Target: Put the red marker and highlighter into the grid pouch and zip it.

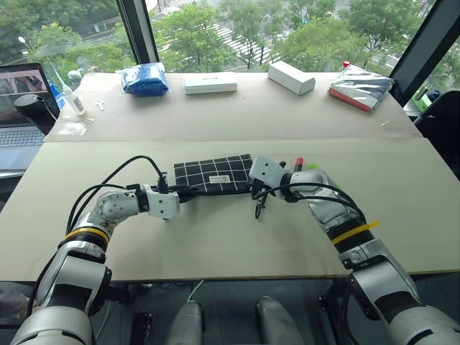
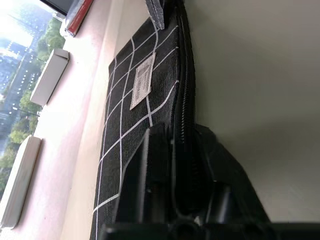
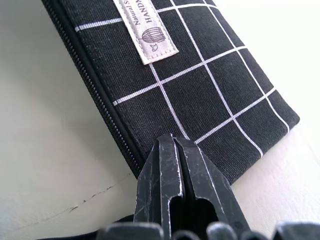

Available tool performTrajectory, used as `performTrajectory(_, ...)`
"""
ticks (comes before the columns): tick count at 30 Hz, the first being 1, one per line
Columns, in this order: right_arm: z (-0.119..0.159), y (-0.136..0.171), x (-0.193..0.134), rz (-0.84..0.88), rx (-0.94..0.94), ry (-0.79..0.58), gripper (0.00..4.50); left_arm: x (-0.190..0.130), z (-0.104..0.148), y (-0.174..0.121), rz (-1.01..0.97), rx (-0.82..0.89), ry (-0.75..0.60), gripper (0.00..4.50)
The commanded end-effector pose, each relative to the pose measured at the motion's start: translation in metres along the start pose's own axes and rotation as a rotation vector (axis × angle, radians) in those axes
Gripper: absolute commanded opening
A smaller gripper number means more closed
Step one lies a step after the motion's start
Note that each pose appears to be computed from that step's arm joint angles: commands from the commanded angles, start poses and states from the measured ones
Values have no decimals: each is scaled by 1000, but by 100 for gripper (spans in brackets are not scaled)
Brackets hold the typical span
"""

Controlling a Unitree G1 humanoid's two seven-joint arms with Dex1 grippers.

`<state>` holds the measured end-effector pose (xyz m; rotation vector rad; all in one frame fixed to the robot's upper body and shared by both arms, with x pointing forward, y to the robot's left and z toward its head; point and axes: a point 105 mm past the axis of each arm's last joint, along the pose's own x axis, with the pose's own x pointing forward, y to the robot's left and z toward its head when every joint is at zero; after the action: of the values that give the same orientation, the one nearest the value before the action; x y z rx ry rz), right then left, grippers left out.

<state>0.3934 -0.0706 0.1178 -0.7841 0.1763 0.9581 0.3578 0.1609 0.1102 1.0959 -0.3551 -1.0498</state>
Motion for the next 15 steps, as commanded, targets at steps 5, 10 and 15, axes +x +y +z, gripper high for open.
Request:
performTrajectory(5,0,1,1,18,7,0,0,6,7,-6,8,-75,-57,1)
performTrajectory(10,18,-9,-5,9,194,-131,118,1,3,-5,46,-226,-67,0)
performTrajectory(15,50,-40,-31,-7,478,-351,286,-11,-4,3,169,-352,-55,0)
